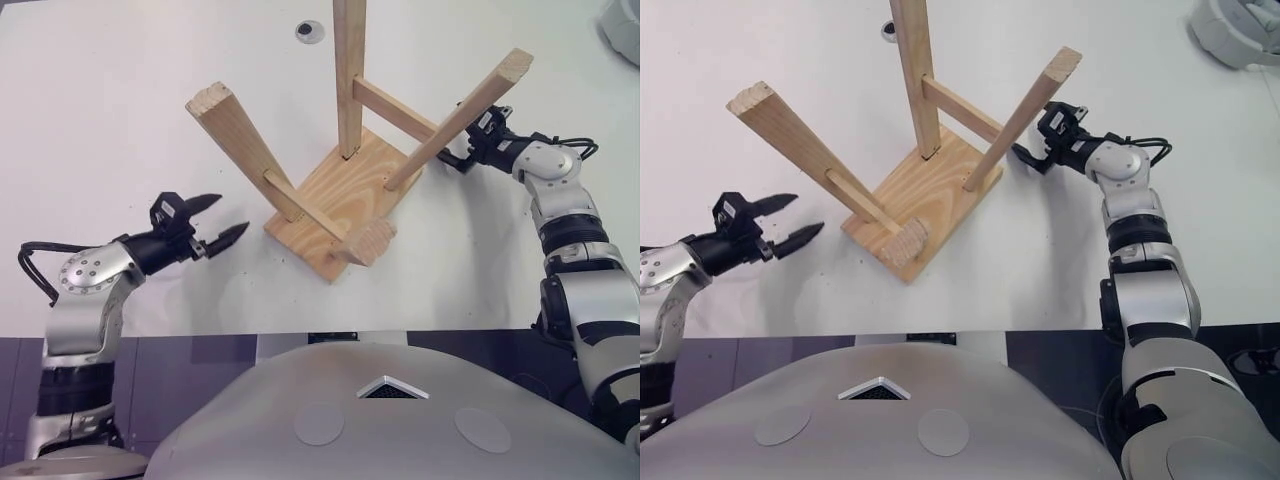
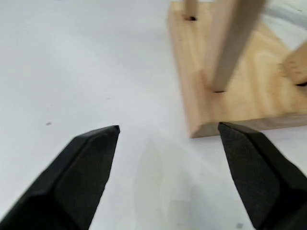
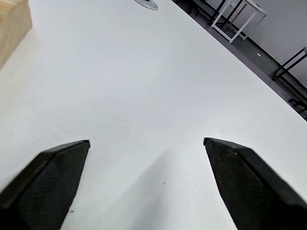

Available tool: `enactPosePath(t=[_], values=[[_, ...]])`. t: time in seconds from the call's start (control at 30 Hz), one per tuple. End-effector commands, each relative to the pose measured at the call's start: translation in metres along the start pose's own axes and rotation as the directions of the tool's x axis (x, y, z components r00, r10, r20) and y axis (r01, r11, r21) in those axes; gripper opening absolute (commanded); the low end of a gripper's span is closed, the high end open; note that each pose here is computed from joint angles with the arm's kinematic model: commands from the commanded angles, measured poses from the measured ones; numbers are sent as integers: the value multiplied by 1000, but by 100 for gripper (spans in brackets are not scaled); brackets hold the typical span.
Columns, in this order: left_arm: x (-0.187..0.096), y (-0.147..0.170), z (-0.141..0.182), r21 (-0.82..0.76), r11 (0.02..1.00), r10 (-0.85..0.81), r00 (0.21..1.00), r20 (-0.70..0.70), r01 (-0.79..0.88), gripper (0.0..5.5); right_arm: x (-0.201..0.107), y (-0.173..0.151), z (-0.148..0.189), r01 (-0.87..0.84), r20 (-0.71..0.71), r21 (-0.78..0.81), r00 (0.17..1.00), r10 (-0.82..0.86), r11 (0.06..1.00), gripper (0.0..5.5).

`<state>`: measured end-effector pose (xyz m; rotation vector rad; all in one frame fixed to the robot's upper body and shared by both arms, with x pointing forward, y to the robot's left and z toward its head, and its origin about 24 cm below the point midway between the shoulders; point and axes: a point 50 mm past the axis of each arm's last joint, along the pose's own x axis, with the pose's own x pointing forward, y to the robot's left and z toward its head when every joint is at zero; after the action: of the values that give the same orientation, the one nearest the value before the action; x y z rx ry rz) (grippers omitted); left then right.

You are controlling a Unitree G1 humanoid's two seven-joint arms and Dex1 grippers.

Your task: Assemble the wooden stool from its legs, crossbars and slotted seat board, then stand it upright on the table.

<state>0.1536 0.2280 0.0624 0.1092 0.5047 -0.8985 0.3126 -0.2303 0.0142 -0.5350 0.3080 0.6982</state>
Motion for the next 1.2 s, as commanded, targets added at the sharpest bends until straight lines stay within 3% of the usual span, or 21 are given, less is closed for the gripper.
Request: enactPosePath(t=[0.03, 0.33, 0.63, 0.83, 0.93, 1.07, 1.13, 1.2], values=[[12, -9, -2, -30, 999, -35, 999, -36, 34, 380, 12, 20, -3, -127, -18, 23, 992, 128, 992, 445], [45, 2, -19, 26, 998, 60, 992, -109, -58, 380, 18, 35, 1, -273, -6, -9, 962, 273, 962, 445], [62, 30, -38, 89, 986, 150, 979, -140, -139, 380, -24, 30, -15, -381, -62, -59, 924, 377, 923, 445], [79, 69, -20, 110, 960, 259, 966, 7, -258, 380, -61, 41, -21, -415, -102, -18, 906, 411, 910, 445], [62, 82, -2, 113, 921, 359, 926, 120, -372, 380, -74, 35, -14, -355, -104, -22, 931, 351, 935, 445], [19, 85, 24, 72, 867, 456, 844, 282, -493, 380, -92, 20, -8, -239, -80, 3, 968, 238, 971, 445], [1, 81, 18, 50, 872, 457, 847, 271, -486, 380, -88, 8, -7, -161, -79, -18, 984, 160, 987, 445], [-1, 75, -5, 121, 887, 432, 894, 119, -445, 380, -73, 3, -6, -120, -75, -29, 990, 117, 992, 445]])
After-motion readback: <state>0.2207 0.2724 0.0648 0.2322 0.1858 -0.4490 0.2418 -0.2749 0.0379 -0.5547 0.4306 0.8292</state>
